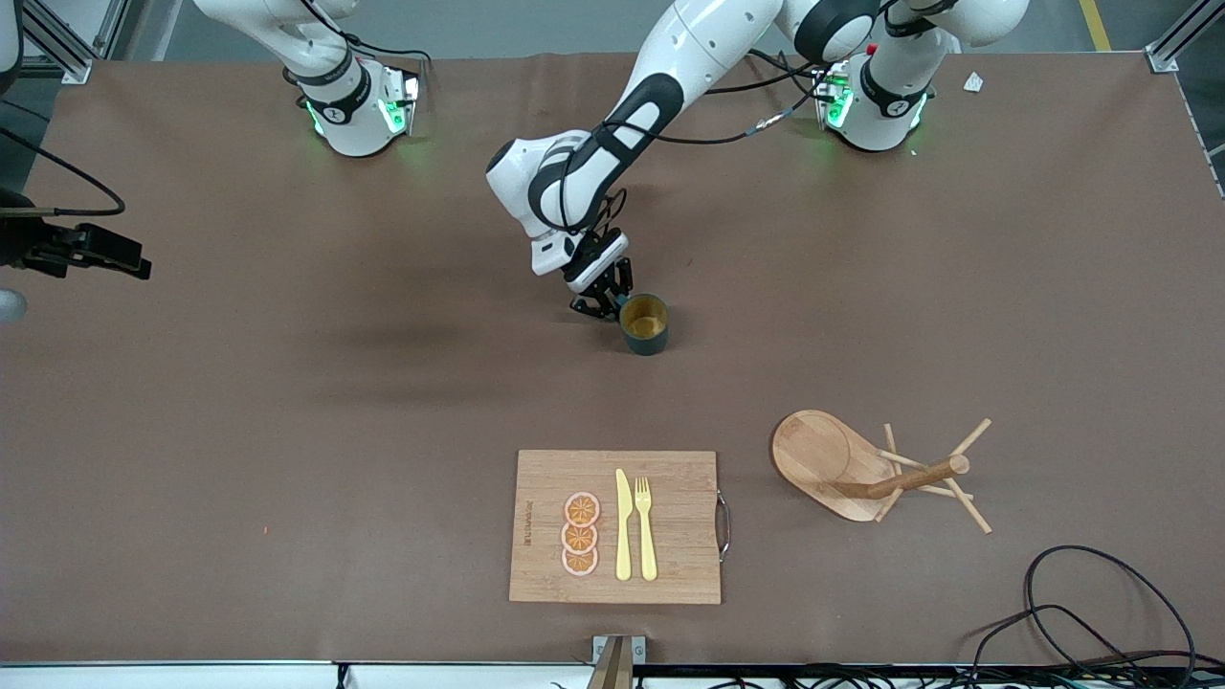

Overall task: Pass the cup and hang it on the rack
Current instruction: 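Grasp the mug handle with the left gripper while the right gripper releases, then carry the teal mug with the left gripper to the wooden rack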

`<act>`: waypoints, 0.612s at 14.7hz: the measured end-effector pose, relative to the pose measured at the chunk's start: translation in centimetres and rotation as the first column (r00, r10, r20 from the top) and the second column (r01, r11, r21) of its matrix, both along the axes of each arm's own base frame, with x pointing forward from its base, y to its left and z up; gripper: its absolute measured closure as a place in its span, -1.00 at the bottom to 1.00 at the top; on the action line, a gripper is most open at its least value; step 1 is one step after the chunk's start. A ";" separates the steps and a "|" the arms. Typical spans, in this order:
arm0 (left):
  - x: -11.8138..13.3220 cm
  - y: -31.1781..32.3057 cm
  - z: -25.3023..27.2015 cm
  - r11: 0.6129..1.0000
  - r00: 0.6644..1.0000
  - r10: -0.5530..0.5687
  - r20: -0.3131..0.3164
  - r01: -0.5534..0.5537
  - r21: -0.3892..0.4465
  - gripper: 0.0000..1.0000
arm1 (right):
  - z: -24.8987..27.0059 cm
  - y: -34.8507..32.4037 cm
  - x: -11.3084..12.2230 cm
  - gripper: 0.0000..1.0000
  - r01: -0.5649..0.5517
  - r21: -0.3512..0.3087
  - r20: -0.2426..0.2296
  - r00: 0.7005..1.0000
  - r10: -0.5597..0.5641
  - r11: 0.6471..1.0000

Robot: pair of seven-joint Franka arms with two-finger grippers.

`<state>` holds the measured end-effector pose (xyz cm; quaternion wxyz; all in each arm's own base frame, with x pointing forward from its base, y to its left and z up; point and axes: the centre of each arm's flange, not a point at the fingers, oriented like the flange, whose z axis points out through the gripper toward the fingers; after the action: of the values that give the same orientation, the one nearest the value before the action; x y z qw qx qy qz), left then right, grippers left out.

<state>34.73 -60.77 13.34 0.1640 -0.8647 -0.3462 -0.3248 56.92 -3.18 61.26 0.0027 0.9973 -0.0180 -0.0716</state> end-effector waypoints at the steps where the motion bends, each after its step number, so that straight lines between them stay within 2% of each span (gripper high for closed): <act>1: 0.4 -0.2 0.4 1.000 1.000 -0.002 0.002 0.002 -0.020 0.58 | 0.2 -0.1 -0.3 -1.00 0.002 0.001 0.001 1.000 -0.002 1.000; 4: 4.1 -0.2 2.8 0.989 1.000 0.023 -0.019 -0.026 -0.147 0.58 | 1.2 -0.2 -1.7 -1.00 0.003 0.004 0.012 1.000 -0.003 1.000; 6: 8.2 1.0 5.8 0.963 0.994 0.055 -0.097 -0.079 -0.257 0.58 | 1.9 0.1 -2.5 -1.00 -0.002 0.006 0.024 1.000 0.002 1.000; 9: 14.1 3.3 13.0 0.895 0.973 0.077 -0.219 -0.165 -0.415 0.58 | 3.2 0.4 -3.9 -1.00 -0.009 0.008 0.043 0.999 0.008 1.000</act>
<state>48.78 -57.52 26.32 0.0223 -0.8840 -0.4448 -0.1423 53.00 -2.83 64.48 -0.0017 0.9986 -0.0135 -0.0503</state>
